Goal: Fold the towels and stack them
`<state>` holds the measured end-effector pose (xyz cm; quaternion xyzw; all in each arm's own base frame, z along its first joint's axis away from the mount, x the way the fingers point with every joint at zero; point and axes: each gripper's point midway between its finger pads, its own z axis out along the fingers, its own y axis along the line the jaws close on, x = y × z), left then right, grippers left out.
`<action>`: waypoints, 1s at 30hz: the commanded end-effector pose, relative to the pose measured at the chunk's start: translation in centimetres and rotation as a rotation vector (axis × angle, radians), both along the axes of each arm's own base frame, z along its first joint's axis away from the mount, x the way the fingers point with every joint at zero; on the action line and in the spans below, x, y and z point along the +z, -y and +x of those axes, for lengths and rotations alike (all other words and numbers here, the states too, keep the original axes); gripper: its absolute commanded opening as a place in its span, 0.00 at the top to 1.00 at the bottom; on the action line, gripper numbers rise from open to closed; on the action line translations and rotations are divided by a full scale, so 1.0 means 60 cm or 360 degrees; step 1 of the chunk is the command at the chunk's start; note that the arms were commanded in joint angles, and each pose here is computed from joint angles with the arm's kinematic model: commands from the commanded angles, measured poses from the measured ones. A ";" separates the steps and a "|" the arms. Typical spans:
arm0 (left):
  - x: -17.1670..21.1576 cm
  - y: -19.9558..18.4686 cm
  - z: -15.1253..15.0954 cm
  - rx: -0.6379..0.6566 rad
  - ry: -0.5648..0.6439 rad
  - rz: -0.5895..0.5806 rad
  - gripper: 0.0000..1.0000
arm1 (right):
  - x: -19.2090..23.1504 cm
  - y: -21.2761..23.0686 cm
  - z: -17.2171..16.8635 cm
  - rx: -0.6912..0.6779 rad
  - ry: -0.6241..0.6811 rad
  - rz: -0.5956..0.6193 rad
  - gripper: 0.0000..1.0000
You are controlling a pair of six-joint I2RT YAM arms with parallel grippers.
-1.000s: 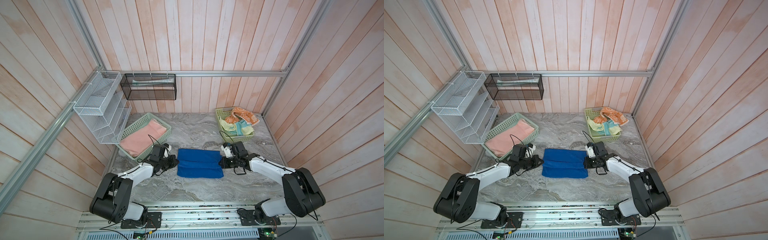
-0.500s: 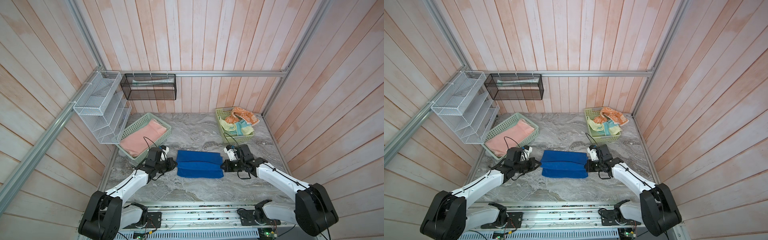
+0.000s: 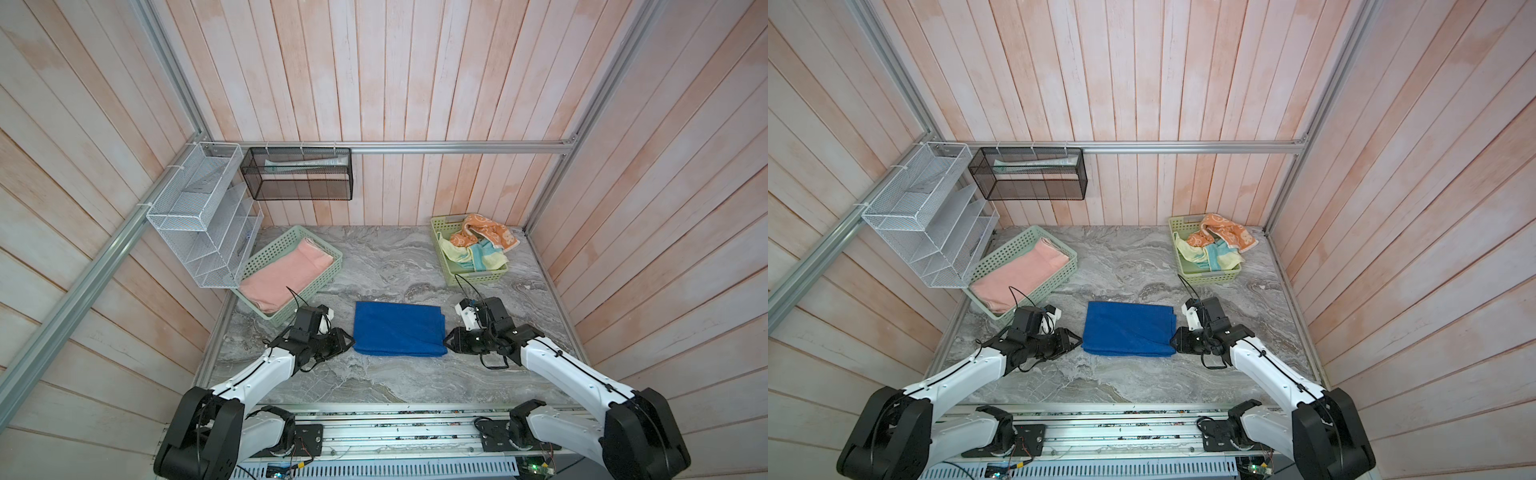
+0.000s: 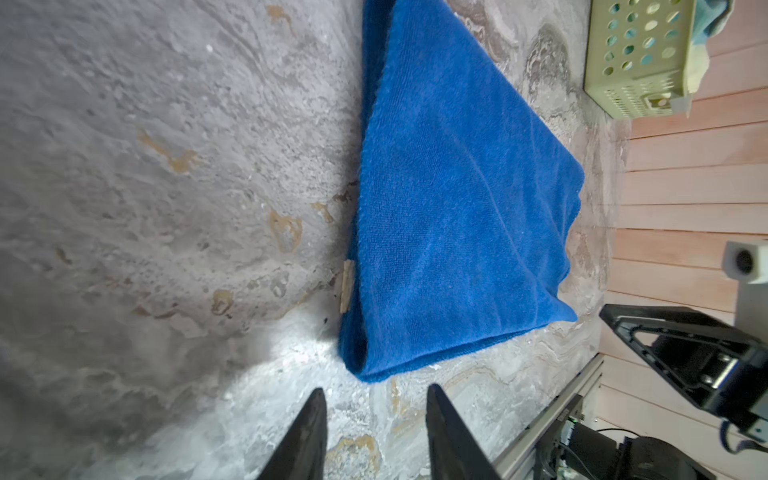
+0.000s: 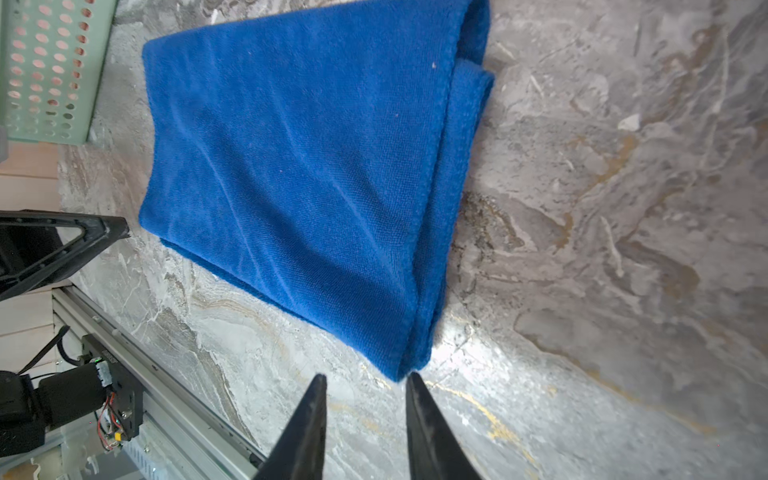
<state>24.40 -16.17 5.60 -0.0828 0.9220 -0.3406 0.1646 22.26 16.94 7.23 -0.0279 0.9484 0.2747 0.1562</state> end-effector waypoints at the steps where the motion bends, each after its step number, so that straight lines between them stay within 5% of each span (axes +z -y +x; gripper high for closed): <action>1: 0.012 0.017 0.017 -0.0054 0.0035 -0.0064 0.57 | -0.006 -0.018 0.003 0.0039 -0.0052 0.0015 0.65; 6: -0.006 0.033 0.020 -0.0094 -0.0012 -0.0143 0.62 | -0.024 -0.039 0.002 0.0123 -0.0113 -0.0036 0.67; 11: 0.000 0.037 0.022 -0.0088 -0.0005 -0.0173 1.00 | -0.030 -0.036 0.000 0.0127 -0.0134 -0.0070 0.88; 14: 0.016 0.031 0.019 -0.0074 0.0034 -0.0156 1.00 | -0.026 -0.026 0.001 0.0114 -0.0104 -0.0116 1.00; 23: -0.005 0.013 -0.021 -0.0064 -0.0105 -0.0101 1.00 | -0.029 0.004 -0.022 0.0073 -0.0219 -0.0216 1.00; 24: -0.015 0.010 -0.027 -0.0063 -0.0142 -0.0085 0.99 | -0.027 0.005 -0.025 0.0073 -0.0231 -0.0216 1.00; 27: -0.030 0.001 -0.035 -0.0052 -0.0196 -0.0034 0.65 | -0.013 0.008 -0.027 0.0062 -0.0229 -0.0226 0.82; 30: -0.022 -0.010 -0.024 -0.0027 -0.0174 0.0010 0.55 | 0.016 0.008 -0.004 0.0045 -0.0151 -0.0254 0.71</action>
